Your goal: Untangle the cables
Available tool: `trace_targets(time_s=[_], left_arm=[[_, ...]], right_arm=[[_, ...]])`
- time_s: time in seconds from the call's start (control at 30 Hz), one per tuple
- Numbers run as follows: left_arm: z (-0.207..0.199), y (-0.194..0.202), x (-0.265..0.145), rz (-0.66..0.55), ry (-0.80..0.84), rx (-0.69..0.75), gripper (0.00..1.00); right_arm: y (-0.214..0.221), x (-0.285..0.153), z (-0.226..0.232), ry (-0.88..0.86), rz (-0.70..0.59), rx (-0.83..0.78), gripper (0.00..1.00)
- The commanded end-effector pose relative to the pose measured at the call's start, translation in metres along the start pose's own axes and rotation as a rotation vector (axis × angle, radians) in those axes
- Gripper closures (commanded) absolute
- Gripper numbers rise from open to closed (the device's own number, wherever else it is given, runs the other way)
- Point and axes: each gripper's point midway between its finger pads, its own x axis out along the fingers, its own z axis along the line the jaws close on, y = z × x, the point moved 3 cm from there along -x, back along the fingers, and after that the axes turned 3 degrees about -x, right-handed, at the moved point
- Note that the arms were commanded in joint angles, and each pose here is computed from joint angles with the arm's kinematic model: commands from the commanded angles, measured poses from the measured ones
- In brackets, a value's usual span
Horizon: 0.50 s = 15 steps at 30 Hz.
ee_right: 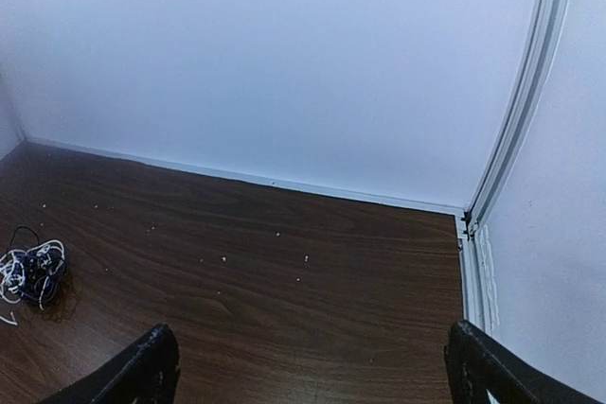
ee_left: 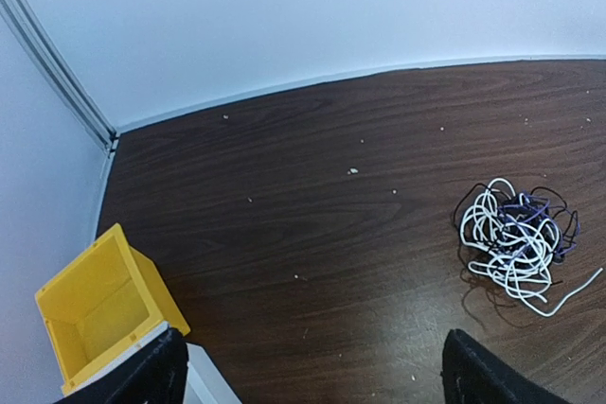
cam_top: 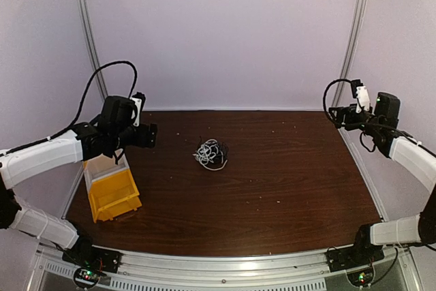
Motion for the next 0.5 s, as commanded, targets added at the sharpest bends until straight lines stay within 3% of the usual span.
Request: trace_targets(time_s=[0.0,0.2,0.47], left_arm=[[-0.007,-0.001,-0.01,0.042,0.047,-0.073,0.04],[-0.015,0.026,-0.035,0.15,0.182,-0.142,0.02],[-0.01,0.072,-0.059,0.305,0.22,-0.237,0.03]], right_arm=[[0.005,-0.004,0.019,-0.138,-0.042,-0.094,0.05],[0.008,0.017,0.05,-0.239,0.022,-0.179,0.18],[0.031,0.073,0.185,-0.536,0.17,-0.379,0.23]])
